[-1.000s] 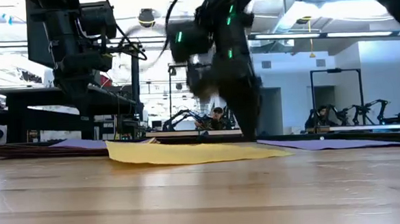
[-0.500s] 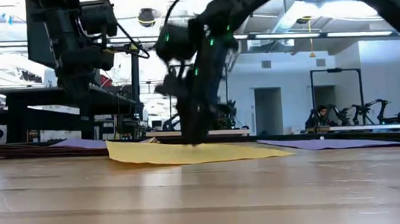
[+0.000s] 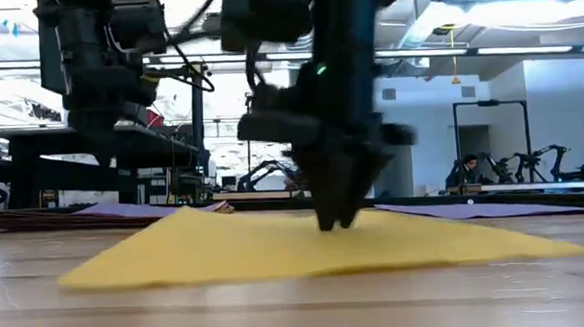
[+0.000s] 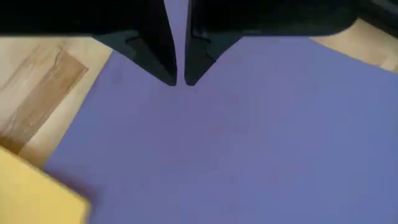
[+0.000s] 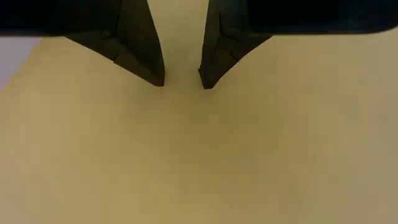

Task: Organize paper
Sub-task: Put the yellow paper into the bottom right of the table

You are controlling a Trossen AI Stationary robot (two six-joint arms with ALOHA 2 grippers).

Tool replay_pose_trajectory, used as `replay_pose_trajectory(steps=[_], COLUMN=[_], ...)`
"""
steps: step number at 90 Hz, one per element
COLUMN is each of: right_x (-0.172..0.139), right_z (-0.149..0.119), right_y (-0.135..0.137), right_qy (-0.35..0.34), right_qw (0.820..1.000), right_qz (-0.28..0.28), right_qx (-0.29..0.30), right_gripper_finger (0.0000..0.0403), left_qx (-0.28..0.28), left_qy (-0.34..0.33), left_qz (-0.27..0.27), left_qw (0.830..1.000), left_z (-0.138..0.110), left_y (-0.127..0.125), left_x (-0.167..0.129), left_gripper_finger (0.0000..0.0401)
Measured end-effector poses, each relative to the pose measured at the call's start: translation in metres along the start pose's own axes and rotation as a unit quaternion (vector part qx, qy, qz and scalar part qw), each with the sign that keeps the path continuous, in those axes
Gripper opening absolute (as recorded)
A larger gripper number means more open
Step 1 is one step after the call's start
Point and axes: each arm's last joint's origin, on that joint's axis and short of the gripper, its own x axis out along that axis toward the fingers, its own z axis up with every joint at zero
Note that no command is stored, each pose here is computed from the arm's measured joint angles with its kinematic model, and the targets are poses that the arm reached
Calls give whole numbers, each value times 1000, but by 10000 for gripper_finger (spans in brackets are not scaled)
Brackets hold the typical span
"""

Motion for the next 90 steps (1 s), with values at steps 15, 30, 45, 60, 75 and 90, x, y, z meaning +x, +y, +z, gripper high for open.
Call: replay_pose_trajectory(steps=[15, 30, 45, 60, 75, 90], right_x=[-5, -12, -15, -9, -6, -8], right_z=[-54, -93, -113, -131, -157, -176], right_y=[13, 15, 12, 1, -7, -14], right_qy=[8, 21, 42, 71, 104, 114], right_qw=[999, 995, 993, 988, 979, 971], right_qz=[-25, -61, -93, -138, -173, -207], right_qx=[43, 74, 57, 13, 9, -21], right_gripper_finger=[101, 101, 101, 101, 101, 101], left_qx=[4, 13, 37, 68, 74, 74], left_qy=[13, 17, 23, 26, 29, 28], left_qz=[2, 4, 5, 6, 6, 6], left_qw=[1000, 1000, 999, 997, 997, 997], left_z=[-3, -4, -5, -6, -6, -6], left_y=[-2, -1, -1, -1, -1, -1], left_x=[0, 0, 0, 0, 0, 0], left_gripper_finger=[17, 17, 17, 17, 17, 17])
